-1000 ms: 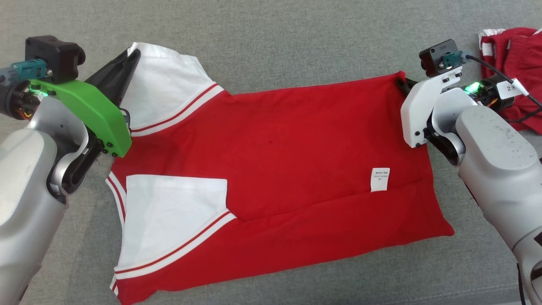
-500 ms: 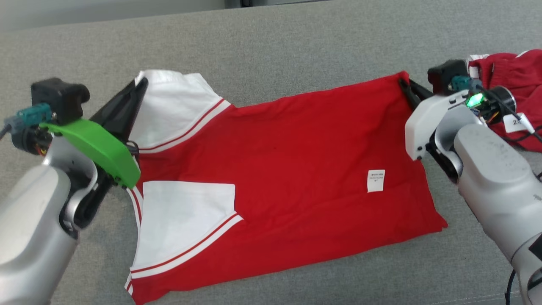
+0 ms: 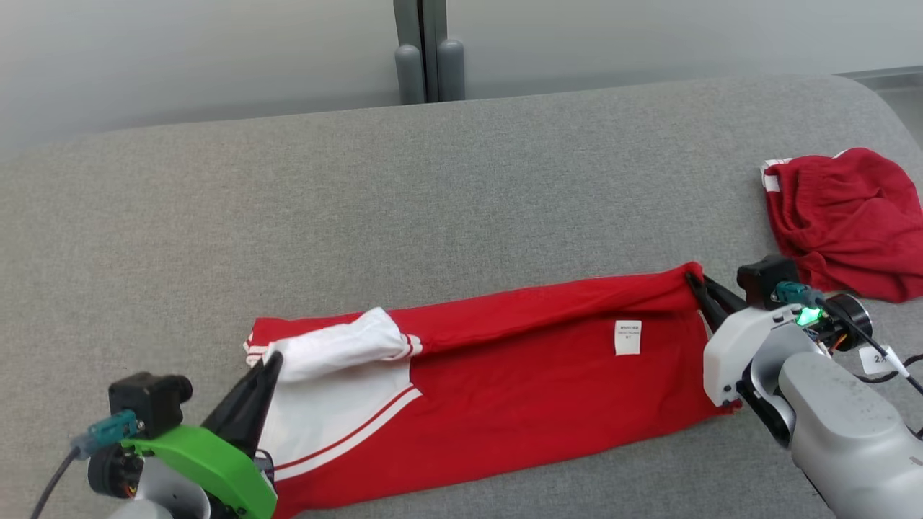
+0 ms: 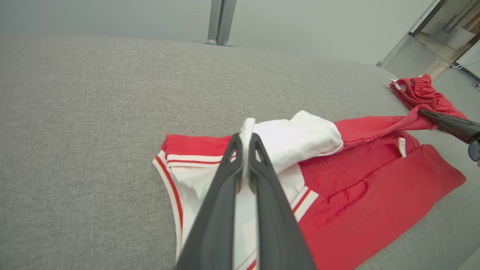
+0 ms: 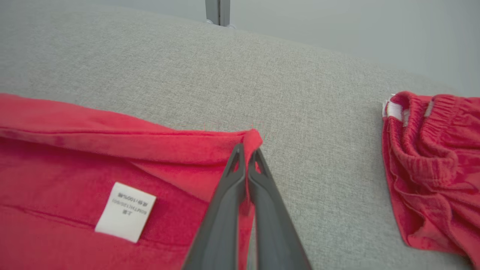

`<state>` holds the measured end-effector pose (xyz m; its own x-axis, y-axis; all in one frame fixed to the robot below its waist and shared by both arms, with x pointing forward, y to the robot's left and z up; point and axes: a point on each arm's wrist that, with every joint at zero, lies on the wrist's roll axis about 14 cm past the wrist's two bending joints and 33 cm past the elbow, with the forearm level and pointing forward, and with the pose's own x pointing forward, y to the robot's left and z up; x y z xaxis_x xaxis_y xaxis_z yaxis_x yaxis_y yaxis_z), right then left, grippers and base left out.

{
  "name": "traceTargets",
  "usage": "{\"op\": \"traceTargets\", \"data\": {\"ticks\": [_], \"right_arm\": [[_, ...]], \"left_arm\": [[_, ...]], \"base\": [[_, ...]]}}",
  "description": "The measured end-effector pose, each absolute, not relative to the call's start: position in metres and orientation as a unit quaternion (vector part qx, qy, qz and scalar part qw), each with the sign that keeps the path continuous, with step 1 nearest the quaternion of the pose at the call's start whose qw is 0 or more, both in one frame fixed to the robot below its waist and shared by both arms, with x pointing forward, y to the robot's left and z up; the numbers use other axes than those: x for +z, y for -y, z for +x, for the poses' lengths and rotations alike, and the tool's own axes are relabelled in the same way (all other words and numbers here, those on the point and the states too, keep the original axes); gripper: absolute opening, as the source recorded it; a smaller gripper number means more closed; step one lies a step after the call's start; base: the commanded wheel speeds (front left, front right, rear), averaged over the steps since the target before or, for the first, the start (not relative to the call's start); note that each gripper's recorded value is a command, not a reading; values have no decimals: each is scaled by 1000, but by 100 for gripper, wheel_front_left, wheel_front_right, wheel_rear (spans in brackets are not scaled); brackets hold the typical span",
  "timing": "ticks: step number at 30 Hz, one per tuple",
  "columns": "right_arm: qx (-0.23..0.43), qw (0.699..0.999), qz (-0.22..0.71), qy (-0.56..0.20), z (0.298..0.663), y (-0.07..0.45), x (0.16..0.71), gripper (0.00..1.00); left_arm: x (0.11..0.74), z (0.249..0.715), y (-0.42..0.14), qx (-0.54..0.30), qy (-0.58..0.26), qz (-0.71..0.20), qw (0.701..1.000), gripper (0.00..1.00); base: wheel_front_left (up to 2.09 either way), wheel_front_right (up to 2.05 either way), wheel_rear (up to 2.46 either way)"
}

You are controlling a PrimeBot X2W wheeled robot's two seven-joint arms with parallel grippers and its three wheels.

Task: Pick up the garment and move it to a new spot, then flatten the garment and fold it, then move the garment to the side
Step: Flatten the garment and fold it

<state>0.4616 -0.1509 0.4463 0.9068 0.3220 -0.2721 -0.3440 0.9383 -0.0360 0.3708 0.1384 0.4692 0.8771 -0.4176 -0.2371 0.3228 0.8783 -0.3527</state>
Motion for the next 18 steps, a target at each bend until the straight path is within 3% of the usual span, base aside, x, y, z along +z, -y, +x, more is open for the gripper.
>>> {"op": "traceTargets", "data": {"ticks": [4,6,7,8,9,10,18], "right_arm": [[166,975,-40,-140,449,155,438,0],[163,975,-42,-144,445,158,434,38],[161,975,-44,-145,443,159,433,74],[157,976,-43,-146,442,161,432,100],[153,977,-39,-144,440,163,432,100],[150,977,-37,-144,438,164,431,100],[113,984,-2,-136,410,179,427,100]], "left_arm": [[450,354,-139,-177,-178,-172,953,0],[439,350,-143,-166,-190,-172,952,0],[434,348,-144,-158,-192,-176,952,7],[432,347,-146,-152,-193,-179,953,36],[428,345,-147,-146,-193,-181,953,85],[426,343,-149,-138,-192,-187,953,100],[419,326,-166,-83,-173,-206,959,100]], "base": [[0,0,0],[0,0,0],[0,0,0],[0,0,0],[0,0,0],[0,0,0],[0,0,0]]}}
